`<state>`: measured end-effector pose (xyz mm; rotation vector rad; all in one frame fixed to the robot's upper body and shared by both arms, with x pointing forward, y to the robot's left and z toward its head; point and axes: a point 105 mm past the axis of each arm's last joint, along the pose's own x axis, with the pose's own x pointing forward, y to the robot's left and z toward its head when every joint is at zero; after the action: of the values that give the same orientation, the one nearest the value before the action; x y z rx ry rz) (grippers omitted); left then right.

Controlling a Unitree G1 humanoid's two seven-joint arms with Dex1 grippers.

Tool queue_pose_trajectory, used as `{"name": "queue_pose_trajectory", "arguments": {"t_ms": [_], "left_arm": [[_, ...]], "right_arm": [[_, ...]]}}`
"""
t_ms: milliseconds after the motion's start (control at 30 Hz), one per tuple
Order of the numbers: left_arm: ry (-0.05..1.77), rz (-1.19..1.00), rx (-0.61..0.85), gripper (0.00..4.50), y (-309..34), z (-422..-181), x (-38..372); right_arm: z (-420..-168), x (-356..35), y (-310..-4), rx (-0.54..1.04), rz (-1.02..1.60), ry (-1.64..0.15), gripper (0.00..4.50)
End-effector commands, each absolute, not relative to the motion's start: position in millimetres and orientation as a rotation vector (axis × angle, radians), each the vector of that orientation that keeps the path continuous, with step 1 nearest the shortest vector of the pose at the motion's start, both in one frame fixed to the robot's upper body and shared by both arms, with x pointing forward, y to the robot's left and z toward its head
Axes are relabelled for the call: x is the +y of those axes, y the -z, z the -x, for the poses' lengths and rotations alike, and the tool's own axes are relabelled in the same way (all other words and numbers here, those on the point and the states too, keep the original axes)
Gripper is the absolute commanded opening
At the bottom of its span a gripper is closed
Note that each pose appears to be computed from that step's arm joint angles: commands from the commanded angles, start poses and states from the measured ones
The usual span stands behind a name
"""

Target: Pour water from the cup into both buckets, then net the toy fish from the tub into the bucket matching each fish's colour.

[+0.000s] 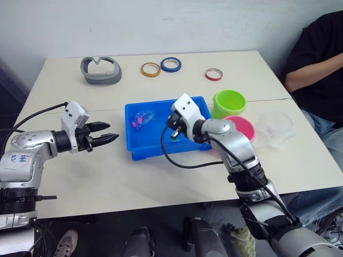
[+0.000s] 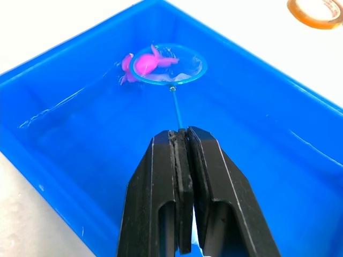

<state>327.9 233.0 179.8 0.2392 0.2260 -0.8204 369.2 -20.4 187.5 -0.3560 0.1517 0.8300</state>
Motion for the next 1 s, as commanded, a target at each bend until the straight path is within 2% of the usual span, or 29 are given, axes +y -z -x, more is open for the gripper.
{"name": "queue_pose_trajectory", "arguments": {"t_ms": [33, 200, 533, 667, 1000], "left_arm": [[0.853, -0.268, 0.137, 2.97, -203, -326, 233], [0.898, -0.271, 0.109, 2.97, -207, -327, 228], [0.929, -0.285, 0.091, 2.97, -209, -334, 222], [0.959, -0.289, 0.062, 2.97, -211, -342, 212], [1.124, -0.26, 0.01, 2.97, -216, -360, 172]], "right_arm": [[-358, -24, -210, 0.077, 0.338, -0.852, 0.0], [-346, -31, -211, 0.08, 0.32, -0.867, 0.0], [-339, -51, -219, 0.06, 0.314, -0.834, 0.0], [-330, -82, -233, 0.014, 0.314, -0.776, 0.0], [-289, -164, -265, -0.064, 0.404, -0.542, 0.0]]}}
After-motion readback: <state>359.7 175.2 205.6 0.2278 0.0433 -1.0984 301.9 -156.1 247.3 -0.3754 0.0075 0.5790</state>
